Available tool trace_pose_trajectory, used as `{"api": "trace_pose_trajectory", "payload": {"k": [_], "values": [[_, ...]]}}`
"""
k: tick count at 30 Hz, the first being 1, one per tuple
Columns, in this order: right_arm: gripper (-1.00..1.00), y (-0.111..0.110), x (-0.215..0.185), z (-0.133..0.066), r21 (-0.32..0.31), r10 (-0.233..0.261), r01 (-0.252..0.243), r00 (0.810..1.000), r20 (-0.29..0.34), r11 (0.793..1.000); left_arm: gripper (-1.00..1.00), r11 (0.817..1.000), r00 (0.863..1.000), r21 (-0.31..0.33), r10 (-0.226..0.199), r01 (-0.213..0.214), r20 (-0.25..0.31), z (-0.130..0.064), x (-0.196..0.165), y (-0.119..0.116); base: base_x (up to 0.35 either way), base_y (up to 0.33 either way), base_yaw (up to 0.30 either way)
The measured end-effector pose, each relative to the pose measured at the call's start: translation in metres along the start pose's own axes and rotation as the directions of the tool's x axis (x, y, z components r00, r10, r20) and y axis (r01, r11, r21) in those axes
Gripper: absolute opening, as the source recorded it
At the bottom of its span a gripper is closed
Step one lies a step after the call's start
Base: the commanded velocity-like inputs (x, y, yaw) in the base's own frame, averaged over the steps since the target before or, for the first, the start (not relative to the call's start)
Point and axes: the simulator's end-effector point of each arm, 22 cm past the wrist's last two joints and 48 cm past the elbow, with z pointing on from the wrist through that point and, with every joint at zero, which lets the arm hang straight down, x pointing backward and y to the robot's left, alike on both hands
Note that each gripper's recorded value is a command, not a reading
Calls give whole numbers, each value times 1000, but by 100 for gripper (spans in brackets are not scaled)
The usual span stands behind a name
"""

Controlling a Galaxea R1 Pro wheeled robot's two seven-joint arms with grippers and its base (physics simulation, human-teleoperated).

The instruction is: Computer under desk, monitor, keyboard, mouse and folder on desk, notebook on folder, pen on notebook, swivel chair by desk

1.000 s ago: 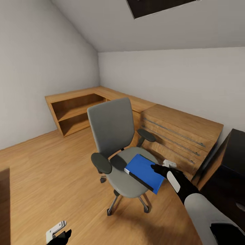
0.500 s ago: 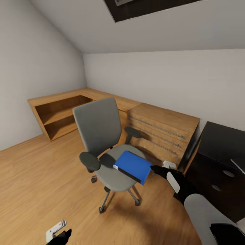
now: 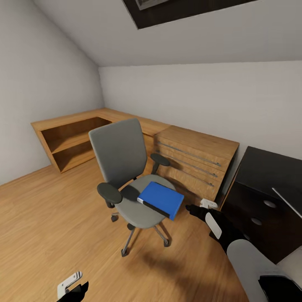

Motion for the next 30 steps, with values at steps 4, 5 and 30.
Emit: {"api": "trace_pose_trajectory", "payload": {"k": [4,5,30], "values": [[100,0,0,0,-1,0,0,1000,-1,1000,100,1000,1000,-1,1,-1,1,0,0,0,-2,0,-1],[100,0,0,0,-1,0,0,1000,-1,1000,100,1000,1000,-1,1,-1,1,0,0,0,0,0,0],[100,8,54,26,-167,77,-85,996,-51,982,100,1000,997,-27,-7,5,-76,33,60,21,0,0,0]]}}
